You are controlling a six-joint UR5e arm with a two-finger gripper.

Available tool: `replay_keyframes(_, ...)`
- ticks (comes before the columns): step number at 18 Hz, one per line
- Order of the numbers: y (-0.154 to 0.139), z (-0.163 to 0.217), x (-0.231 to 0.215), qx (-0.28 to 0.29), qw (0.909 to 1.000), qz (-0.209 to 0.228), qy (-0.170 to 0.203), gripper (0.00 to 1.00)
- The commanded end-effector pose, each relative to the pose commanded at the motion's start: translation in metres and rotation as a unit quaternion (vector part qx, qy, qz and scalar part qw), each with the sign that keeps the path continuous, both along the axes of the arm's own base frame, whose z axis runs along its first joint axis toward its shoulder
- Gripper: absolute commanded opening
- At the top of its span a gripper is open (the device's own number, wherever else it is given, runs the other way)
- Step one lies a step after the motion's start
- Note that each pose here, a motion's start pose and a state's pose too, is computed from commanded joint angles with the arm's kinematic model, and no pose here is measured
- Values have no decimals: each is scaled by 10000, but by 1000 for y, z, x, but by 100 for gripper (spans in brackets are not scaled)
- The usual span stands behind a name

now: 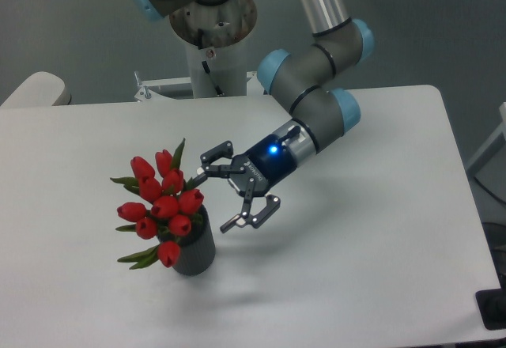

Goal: Insert the flowers into the vase

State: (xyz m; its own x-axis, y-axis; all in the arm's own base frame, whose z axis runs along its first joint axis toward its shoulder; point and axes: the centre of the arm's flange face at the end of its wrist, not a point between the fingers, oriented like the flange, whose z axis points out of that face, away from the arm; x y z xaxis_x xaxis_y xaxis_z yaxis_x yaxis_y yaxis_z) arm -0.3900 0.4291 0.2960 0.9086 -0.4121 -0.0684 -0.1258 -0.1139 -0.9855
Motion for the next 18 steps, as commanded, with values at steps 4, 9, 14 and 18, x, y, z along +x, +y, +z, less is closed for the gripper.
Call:
replay_keyframes(4, -34, 35, -26, -463, 9957, 426, 684, 100)
replay_keyframes(9, -49, 71, -57, -685, 9881, 726, 1172, 100)
replay_keyframes(14, -69, 115, -106, -1623, 9549, 1225, 2164, 100)
replay_keyframes(18, -75, 143, -131, -2817, 8960, 1578, 3048, 100)
